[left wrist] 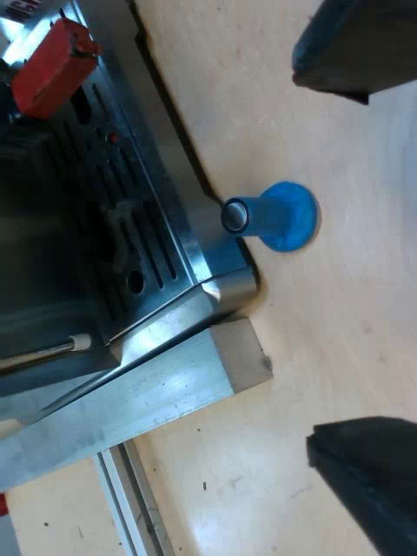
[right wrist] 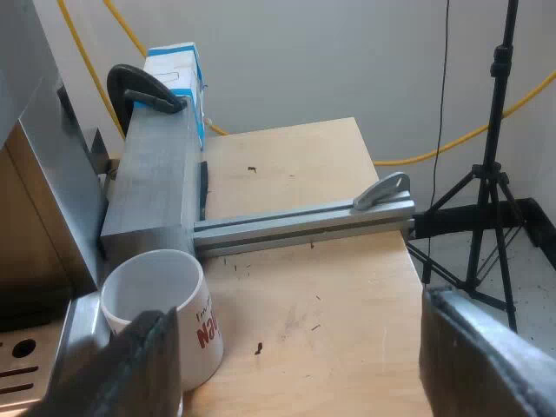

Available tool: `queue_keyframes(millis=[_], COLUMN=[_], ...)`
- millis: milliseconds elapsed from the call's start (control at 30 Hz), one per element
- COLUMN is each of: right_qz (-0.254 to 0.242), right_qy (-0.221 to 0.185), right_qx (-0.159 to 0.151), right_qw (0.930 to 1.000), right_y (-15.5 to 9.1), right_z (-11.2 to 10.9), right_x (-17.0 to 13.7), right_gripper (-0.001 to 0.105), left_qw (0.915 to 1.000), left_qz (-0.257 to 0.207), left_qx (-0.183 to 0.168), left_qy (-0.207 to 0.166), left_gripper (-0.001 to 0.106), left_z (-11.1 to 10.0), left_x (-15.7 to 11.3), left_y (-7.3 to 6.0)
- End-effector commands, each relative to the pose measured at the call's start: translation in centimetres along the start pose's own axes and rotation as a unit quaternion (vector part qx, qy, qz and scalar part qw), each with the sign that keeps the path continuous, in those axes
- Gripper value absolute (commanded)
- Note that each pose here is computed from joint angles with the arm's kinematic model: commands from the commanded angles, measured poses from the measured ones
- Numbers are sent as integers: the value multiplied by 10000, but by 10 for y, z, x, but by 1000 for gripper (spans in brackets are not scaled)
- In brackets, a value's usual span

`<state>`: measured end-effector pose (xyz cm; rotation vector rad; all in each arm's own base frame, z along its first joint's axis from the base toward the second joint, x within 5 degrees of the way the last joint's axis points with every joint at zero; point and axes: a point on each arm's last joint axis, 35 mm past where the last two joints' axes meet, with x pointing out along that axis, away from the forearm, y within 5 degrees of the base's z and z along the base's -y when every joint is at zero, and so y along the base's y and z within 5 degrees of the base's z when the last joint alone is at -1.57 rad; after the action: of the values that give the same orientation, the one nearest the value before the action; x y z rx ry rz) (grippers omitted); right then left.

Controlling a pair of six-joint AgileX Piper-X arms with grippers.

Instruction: Put the handle in the coffee machine

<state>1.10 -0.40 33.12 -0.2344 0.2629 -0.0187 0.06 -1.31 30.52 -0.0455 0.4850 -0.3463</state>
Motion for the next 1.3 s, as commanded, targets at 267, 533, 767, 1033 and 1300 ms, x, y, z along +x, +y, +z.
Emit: queue_keyframes(millis=[267, 533, 767, 1033, 1300], right_qz=[174, 857, 913, 983, 1036], right_qy=[78, 424, 704, 1062, 1337], right_qx=[25, 2, -16, -39, -57], right_qw=[9998, 9954, 9933, 9895, 9856], right_y=[3, 15, 20, 26, 28], right_z=[-4, -27, -42, -62, -71], right_x=[6, 27, 39, 52, 54], right_gripper=[60, 60, 60, 60, 60], left_qw=[9990, 9985, 9977, 9977, 9976], left_qz=[-54, -41, -46, -46, -46], left_qx=[-195, -432, -511, -508, -503], left_qy=[-397, -333, -442, -453, -463], left_gripper=[77, 77, 77, 77, 77], left_z=[10, 0, 0, 0, 0], left_x=[5, 26, 31, 32, 32], left_y=[2, 10, 12, 12, 13])
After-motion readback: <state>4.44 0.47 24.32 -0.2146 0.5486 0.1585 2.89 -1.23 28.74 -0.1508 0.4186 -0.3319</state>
